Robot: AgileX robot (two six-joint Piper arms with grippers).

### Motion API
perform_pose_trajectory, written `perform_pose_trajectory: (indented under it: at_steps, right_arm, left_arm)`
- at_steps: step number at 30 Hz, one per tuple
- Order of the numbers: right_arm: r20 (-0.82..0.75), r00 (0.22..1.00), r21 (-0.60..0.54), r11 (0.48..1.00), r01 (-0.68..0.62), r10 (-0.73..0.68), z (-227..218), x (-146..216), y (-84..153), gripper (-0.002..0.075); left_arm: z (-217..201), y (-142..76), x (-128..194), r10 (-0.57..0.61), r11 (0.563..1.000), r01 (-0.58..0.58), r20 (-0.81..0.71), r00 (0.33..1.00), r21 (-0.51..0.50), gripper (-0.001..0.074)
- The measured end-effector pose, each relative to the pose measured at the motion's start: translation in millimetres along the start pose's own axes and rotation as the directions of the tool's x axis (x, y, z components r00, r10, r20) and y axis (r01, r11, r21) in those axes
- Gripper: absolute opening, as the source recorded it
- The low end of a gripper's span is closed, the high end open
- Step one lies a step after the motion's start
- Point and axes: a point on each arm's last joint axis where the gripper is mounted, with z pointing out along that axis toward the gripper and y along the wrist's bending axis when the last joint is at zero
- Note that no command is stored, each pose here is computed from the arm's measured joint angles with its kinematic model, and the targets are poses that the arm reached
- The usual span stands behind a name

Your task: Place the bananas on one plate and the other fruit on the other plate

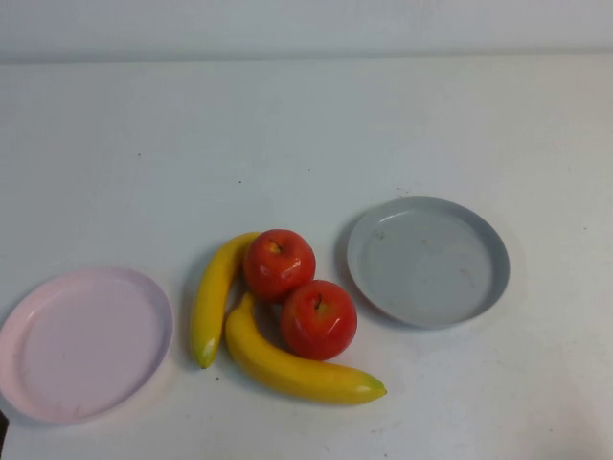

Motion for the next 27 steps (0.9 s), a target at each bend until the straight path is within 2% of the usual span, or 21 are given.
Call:
perform_pose_trajectory:
  at_steps: [2,6,11,16,19,21,27]
  right_arm:
    - [0.000,1.000,0.000,1.000,0.000,0.000,0,0,0,-0.0016]
    - [0.000,1.000,0.000,1.000,0.000,0.000,0,0,0,-0.0016]
    - [0.000,1.000,0.000,1.000,0.000,0.000,0,0,0,-0.0015]
    - [0.000,1.000,0.000,1.000,0.000,0.000,0,0,0,-0.0016]
    - [0.000,1.000,0.000,1.000,0.000,0.000,0,0,0,-0.0015]
    - [0.000,1.000,0.000,1.000,0.000,0.000,0,0,0,-0.0015]
    - [0.000,1.000,0.000,1.000,0.000,0.000,0,0,0,-0.0016]
  left_arm:
    - [0,-2,-4,-0.132,0.991,0.131,0.040,0.990,0.029,-0.0005]
    - [-1,-4,-13,-0.309,0.950,0.301,0.125,0.943,0.081,-0.0005]
    - [-2,-3,-18,-0.382,0.923,0.369,0.167,0.909,0.107,-0.0005]
    - [-4,-8,-21,-0.488,0.870,0.478,0.076,0.870,0.121,-0.0005]
    - [-7,-16,-42,-0.480,0.871,0.481,-0.035,0.877,0.098,-0.0005]
    - [-7,-22,-58,-0.431,0.894,0.440,-0.114,0.895,0.079,-0.0005]
    - [12,-35,-107,-0.172,0.974,0.210,-0.326,0.930,0.085,-0.0005]
